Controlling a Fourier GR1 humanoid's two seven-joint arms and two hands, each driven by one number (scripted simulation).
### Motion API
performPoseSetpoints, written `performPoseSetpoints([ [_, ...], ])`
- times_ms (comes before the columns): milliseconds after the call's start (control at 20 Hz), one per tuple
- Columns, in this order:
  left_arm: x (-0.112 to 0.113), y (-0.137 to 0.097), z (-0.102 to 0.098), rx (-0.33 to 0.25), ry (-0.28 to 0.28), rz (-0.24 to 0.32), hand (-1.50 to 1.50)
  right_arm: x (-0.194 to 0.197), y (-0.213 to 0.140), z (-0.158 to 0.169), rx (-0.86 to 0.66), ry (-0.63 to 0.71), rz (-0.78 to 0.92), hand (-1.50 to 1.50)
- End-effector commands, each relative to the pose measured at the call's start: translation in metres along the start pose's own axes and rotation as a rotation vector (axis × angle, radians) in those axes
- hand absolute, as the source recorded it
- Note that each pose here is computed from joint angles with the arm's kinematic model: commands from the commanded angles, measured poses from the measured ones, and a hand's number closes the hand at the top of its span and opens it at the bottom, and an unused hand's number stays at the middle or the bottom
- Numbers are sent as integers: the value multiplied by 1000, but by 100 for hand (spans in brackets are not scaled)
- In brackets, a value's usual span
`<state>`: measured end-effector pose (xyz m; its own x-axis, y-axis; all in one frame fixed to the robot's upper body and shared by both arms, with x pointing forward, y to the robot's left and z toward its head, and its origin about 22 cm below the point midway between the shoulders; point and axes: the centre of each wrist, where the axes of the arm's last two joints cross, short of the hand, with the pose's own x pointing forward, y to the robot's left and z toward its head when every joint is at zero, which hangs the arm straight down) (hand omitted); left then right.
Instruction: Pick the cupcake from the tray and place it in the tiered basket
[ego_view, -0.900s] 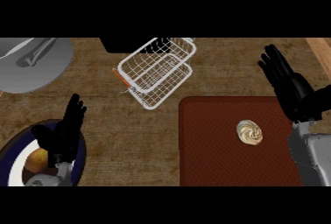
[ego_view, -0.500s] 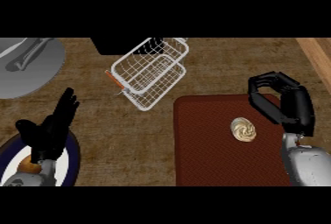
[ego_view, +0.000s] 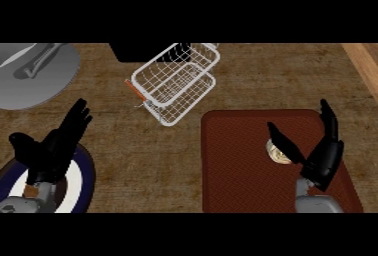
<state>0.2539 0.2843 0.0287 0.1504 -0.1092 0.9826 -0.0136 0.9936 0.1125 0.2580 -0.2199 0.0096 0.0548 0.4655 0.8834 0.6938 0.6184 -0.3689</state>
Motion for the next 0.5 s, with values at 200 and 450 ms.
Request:
performPoseSetpoints([
  [200,-2,7,0,-14,0,-18,0,-26,-25,9,132,74,512,-150],
  [450,3,10,-3,-23,6,-16,0,-12,-10,37,447,254,718,-150],
])
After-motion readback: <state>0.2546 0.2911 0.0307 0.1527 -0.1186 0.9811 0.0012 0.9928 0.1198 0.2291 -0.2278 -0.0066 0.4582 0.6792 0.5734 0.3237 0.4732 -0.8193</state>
